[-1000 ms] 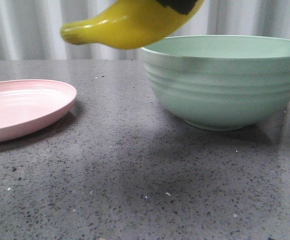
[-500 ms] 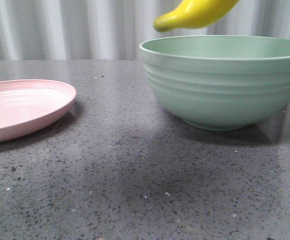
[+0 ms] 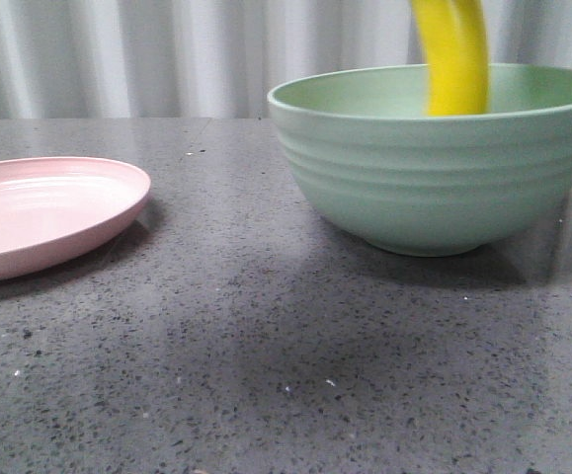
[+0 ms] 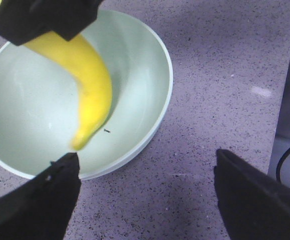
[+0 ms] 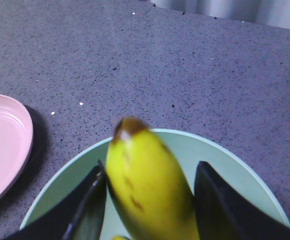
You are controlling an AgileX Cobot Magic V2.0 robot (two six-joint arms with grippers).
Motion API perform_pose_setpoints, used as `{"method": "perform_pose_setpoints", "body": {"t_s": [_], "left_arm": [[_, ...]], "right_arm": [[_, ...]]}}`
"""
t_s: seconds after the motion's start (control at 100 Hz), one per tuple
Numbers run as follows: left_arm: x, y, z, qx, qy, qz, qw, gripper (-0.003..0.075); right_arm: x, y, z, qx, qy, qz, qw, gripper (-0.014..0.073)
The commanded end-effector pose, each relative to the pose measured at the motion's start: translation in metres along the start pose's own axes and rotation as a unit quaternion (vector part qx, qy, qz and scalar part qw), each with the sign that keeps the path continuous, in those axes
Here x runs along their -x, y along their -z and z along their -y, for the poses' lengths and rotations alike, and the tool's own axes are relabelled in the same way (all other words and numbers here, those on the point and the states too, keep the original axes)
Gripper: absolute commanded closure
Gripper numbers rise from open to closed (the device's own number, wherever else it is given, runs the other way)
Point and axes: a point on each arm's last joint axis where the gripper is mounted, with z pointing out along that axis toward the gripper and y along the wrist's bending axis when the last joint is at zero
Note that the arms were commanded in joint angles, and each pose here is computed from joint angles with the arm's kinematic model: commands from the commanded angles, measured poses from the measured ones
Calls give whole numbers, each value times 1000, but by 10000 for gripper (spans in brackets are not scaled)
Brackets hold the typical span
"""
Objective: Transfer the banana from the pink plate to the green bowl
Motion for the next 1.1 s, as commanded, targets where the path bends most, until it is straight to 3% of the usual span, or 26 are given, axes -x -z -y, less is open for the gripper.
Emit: {"method": "perform_pose_setpoints", "body": {"t_s": [0.0,0.32,0.51,0.58,0.73,0.9,0.98,1.09], "left_arm": [[17,18,1,6,4,63,998,208],[19,18,1,9,4,73,997,229],[18,18,2,5,12,72,997,452],[18,18,2,2,15,72,997,498],[19,18,2,2,17,76,997,499],[20,24,3,0,19,81,997,513],[21,31,4,-3,35,91,995,594],[20,45,7,-5,46,102,994,743]], "right_arm": [[20,14,0,-3,8,64,998,280],[17,18,1,-10,26,42,999,281],[22,36,4,-36,80,66,994,281],[26,44,4,-39,88,84,992,281],[31,61,3,-40,90,116,988,281],[29,79,3,-42,87,104,990,284],[26,90,2,-39,80,92,992,330],[18,106,2,-39,74,67,994,512]]}}
